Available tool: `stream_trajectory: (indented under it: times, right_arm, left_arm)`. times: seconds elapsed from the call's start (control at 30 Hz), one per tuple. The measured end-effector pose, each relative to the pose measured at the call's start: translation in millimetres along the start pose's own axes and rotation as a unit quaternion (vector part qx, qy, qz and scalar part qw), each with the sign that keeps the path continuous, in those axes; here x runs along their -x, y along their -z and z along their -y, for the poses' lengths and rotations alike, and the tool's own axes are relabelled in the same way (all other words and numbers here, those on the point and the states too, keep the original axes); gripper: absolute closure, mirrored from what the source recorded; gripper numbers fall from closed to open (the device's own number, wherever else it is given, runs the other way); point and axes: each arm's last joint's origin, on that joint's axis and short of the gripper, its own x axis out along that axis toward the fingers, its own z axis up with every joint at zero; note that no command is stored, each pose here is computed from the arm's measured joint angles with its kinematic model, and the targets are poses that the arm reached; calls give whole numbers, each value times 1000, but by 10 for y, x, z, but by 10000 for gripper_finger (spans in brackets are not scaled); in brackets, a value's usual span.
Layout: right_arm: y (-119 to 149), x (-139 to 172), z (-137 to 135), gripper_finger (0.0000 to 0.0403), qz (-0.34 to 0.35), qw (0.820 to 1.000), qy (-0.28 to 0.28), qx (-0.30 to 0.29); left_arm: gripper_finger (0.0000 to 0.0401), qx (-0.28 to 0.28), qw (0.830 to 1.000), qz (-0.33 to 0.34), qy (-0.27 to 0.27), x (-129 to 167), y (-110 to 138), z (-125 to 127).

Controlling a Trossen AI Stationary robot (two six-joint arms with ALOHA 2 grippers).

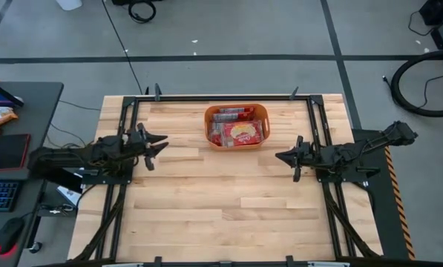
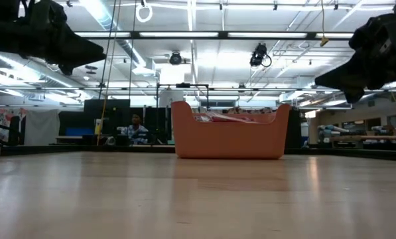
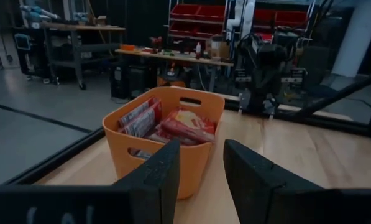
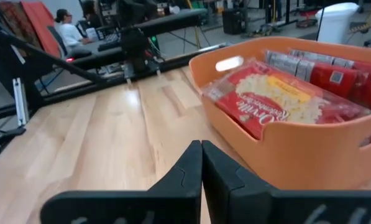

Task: Sort popcorn bags into baskets
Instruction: Return to Home Position

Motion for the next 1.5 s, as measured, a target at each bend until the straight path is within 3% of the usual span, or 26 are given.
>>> stream_trajectory:
  times: [0.23, 0.47, 0.7, 0.8, 1.07, 1.33, 1.5]
  right_arm:
    - [7, 0, 3, 387, -3, 999, 2, 40]
    - [-10, 0, -2, 389, 5, 995, 1, 99]
    - [-57, 2, -14, 388, 27, 994, -2, 102]
    - [-59, 2, -15, 386, 28, 995, -3, 100]
    - [-60, 2, -16, 387, 29, 995, -4, 99]
    - [-66, 3, -18, 387, 31, 995, -5, 97]
    - [-65, 3, -18, 386, 31, 995, -5, 97]
  left_arm:
    - [274, -1, 1000, -9, 15, 21, 37, -1]
    - [274, 29, 999, -23, 25, -18, 358, -12]
    - [274, 25, 998, 44, 23, 39, 238, -25]
    - [274, 25, 999, 42, 23, 70, 250, -37]
    - [274, -37, 999, 33, 8, 81, 274, -50]
    - [274, -108, 992, 36, 61, 95, 281, 16]
    - [274, -94, 992, 28, 79, 103, 296, 45]
